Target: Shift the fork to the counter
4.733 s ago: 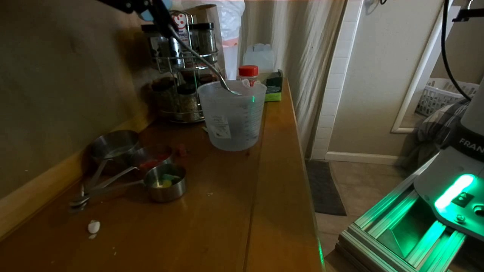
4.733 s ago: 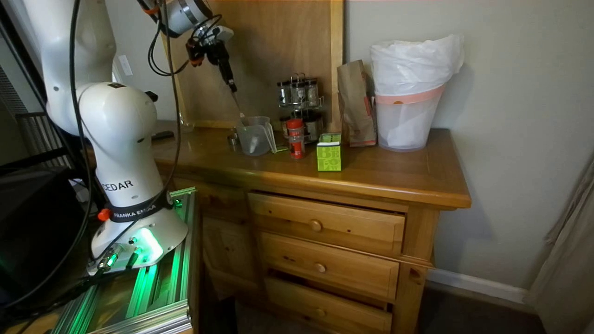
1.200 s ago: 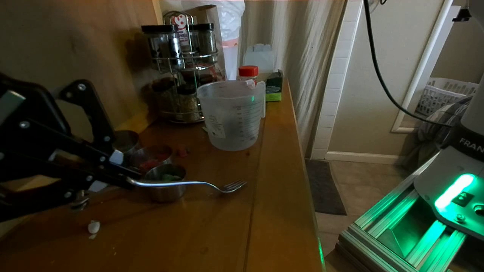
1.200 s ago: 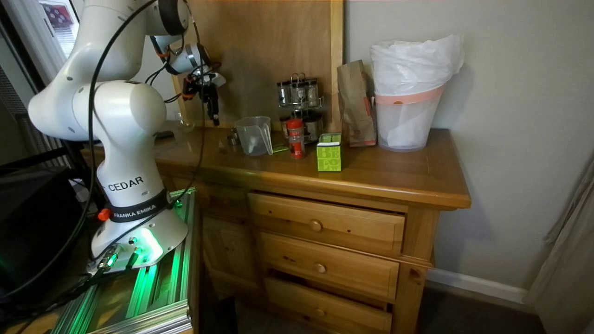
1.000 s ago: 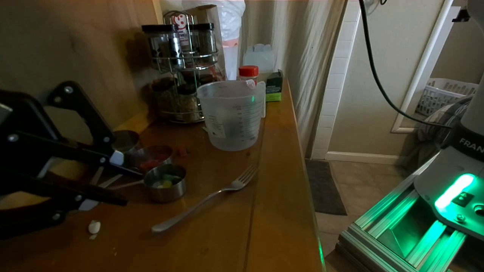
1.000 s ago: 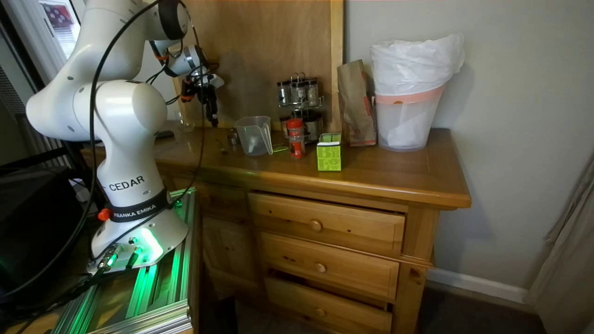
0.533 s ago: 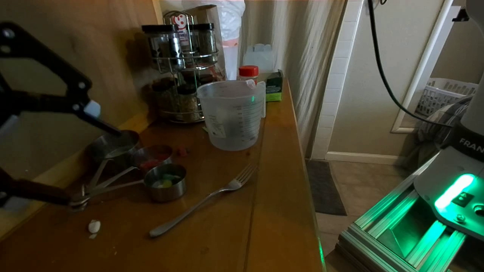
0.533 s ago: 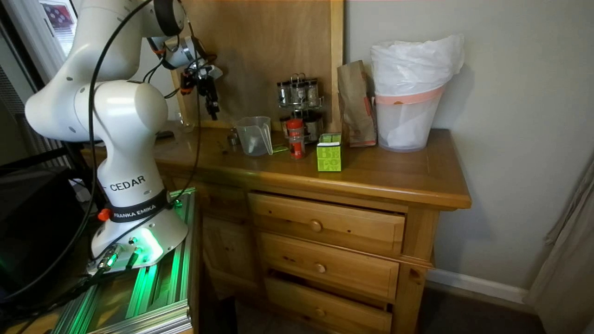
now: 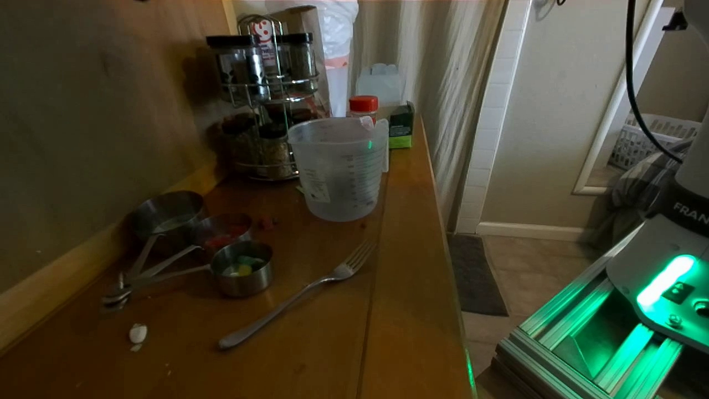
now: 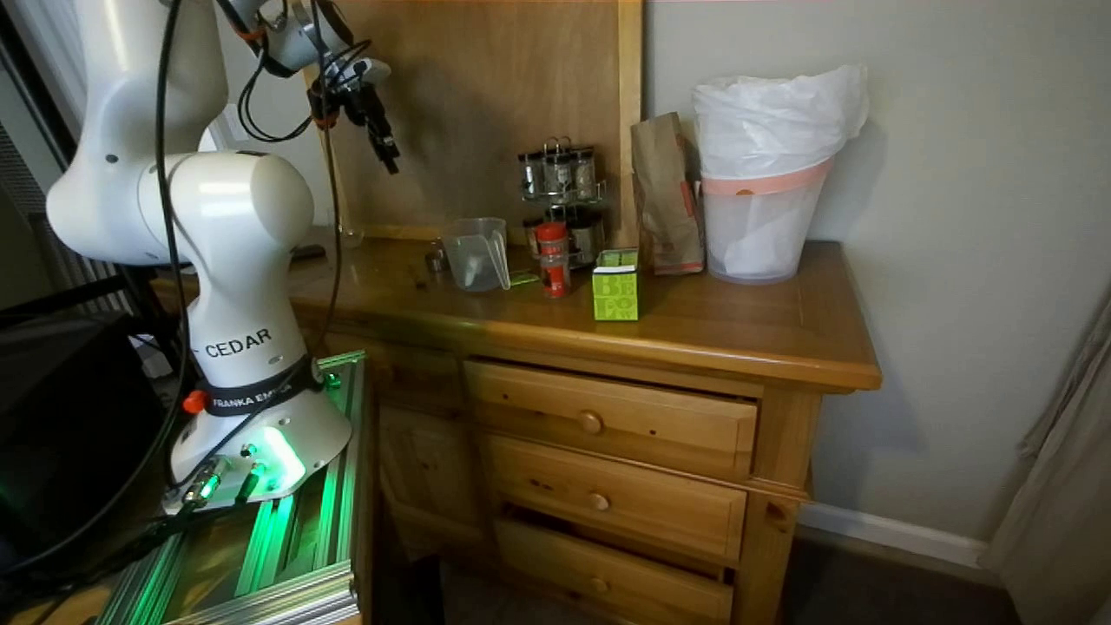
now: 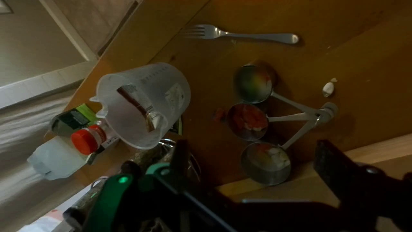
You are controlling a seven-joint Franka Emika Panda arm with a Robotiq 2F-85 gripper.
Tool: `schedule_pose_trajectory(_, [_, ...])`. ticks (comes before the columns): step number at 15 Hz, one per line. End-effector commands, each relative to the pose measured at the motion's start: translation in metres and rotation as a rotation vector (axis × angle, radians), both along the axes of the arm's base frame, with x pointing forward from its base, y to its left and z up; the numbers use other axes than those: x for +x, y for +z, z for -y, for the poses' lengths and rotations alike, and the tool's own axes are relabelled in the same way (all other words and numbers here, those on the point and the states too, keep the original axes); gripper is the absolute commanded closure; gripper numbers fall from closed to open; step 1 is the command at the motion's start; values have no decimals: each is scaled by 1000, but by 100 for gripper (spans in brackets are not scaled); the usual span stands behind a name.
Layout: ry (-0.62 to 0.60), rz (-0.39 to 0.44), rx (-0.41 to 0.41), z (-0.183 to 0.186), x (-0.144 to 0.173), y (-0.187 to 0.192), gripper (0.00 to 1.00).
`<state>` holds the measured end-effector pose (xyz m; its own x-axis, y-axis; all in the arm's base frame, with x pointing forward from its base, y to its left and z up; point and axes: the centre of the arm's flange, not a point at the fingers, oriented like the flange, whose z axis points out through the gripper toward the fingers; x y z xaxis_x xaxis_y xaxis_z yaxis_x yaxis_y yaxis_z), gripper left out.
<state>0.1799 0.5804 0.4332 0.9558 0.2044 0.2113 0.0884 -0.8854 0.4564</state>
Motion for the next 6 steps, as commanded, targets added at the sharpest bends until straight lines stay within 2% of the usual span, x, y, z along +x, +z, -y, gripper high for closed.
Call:
schedule_pose_trajectory(1, [127,97,55,69,-16,-13,0])
schedule_pose_trajectory(3, [192,132,138,88,-18,-15,0])
schedule_pose_trajectory(4, [200,141,155,91,-18,-16,0])
schedule_pose_trajectory(5, [154,105,98,30,-13,-3,0])
schedule_pose_trajectory(6, [159,107,101,36,-14,-5,0])
